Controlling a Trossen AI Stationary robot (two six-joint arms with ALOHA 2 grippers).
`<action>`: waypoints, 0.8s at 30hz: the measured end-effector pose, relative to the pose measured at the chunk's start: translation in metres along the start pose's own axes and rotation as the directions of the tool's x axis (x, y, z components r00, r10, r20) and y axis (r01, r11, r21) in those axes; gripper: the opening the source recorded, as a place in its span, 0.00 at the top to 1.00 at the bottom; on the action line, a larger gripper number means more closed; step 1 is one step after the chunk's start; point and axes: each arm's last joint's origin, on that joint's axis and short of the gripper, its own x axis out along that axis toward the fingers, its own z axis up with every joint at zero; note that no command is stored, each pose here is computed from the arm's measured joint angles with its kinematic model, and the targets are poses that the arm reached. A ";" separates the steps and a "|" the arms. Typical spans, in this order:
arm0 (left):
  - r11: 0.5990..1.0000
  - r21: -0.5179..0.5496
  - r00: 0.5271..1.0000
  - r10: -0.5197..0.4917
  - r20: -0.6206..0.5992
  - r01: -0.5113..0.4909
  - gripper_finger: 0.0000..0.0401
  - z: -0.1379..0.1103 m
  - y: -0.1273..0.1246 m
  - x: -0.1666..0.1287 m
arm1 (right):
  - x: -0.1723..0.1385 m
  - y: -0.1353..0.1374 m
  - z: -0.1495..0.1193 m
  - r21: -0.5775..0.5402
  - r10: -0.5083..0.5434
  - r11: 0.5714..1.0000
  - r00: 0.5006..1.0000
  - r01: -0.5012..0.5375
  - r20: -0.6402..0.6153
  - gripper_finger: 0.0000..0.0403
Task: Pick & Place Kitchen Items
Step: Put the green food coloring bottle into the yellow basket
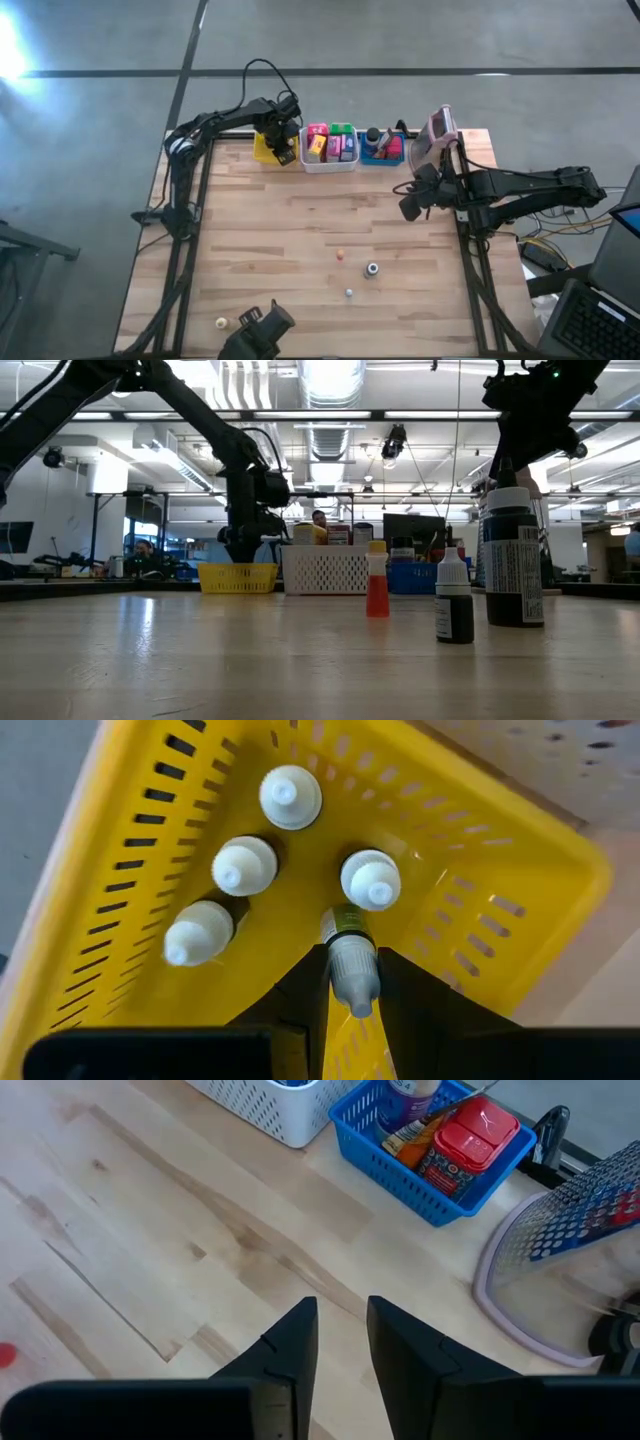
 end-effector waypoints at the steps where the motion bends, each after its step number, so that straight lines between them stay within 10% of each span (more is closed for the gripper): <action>1: 1.000 0.000 1.000 -0.001 -0.004 0.001 0.80 0.000 0.000 0.002 | 0.000 0.000 0.000 0.000 0.000 1.000 1.000 0.000 0.000 0.78; 24: 1.000 0.006 1.000 0.002 0.003 -0.002 0.68 0.003 0.002 0.001 | 0.000 0.000 0.000 0.000 0.000 1.000 1.000 0.000 0.000 0.87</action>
